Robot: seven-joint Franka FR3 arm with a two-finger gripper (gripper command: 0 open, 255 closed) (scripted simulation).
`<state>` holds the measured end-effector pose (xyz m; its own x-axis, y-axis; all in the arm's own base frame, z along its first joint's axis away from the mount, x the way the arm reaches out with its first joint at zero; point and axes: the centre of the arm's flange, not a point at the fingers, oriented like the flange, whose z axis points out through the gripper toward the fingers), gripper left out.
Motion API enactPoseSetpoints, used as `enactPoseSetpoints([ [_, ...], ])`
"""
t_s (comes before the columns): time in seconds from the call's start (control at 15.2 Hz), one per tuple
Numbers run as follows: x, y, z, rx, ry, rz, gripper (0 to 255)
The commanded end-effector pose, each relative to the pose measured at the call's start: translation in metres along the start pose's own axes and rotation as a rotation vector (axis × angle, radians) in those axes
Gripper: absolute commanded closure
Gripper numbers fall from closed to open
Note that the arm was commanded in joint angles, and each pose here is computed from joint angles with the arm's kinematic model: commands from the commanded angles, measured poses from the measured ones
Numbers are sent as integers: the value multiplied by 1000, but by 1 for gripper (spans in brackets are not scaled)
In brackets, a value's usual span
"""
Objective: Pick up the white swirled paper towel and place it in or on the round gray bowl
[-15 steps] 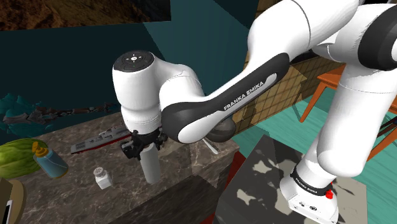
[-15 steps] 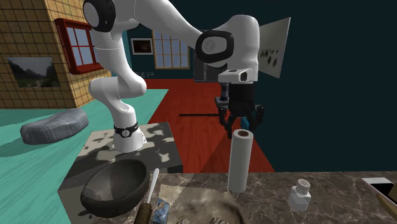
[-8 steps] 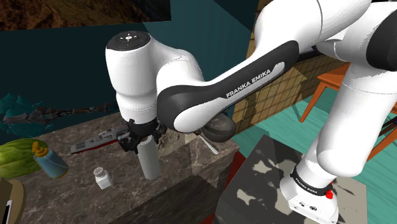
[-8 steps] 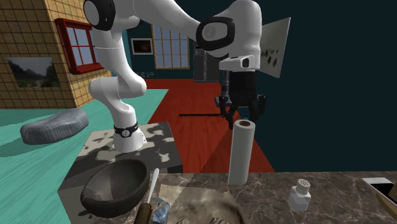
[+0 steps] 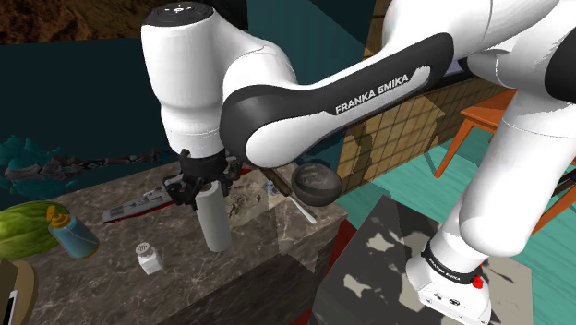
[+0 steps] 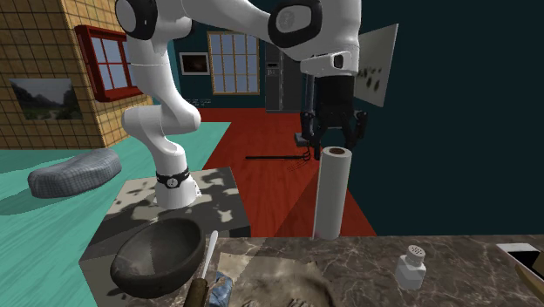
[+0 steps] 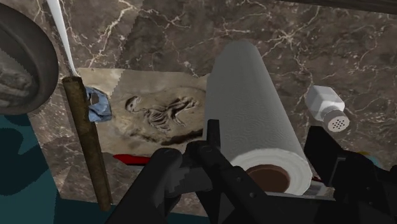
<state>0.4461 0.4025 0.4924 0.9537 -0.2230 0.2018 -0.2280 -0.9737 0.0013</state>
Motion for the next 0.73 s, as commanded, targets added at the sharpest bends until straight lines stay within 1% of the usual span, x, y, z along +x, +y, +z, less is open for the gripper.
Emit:
enactPoseSetpoints([
  [0.0, 2, -1, -10, 0, 0, 0, 255],
  [0.66, 13, -1, -62, 0, 0, 0, 255],
])
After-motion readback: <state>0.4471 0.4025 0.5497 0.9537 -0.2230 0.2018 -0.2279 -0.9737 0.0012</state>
